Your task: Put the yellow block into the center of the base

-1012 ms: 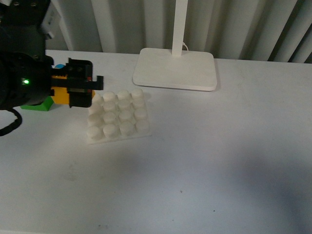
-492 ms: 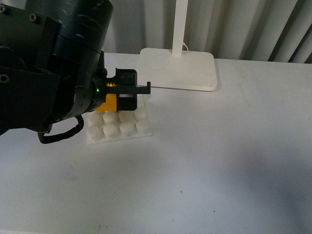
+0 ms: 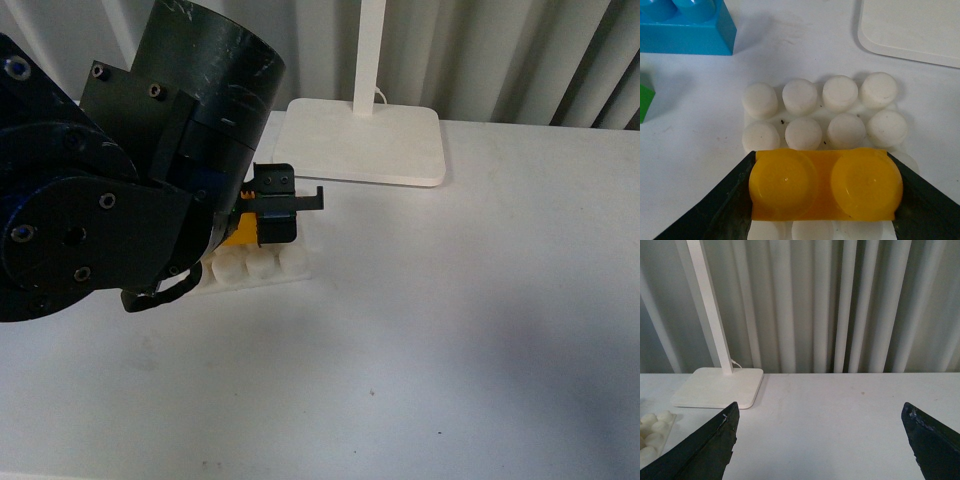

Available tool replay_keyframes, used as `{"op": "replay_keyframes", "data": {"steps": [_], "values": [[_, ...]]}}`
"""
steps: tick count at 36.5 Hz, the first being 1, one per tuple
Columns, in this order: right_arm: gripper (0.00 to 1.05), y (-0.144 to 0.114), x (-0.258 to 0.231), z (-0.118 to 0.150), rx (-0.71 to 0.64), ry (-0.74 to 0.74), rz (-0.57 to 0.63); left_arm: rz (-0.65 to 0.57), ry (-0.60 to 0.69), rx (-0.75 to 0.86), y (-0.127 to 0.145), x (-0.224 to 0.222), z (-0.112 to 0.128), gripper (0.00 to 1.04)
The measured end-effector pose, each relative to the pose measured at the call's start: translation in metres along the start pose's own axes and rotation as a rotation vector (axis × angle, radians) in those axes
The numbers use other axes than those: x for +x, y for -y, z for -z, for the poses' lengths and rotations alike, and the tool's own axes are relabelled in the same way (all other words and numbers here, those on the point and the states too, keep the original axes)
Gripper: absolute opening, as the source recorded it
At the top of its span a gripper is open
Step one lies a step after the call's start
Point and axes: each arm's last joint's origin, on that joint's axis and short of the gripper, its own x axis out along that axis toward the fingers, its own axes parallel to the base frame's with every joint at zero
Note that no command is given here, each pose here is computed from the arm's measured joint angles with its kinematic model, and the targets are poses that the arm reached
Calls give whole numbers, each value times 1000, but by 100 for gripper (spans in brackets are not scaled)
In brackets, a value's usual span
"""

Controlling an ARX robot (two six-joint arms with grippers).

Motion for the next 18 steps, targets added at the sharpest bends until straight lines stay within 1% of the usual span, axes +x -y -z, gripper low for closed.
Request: {"op": "replay_keyframes", "data": {"steps": [18], "values": [[95, 0, 0, 0, 0, 0, 0, -13, -2, -15, 9, 4, 5, 66]]}}
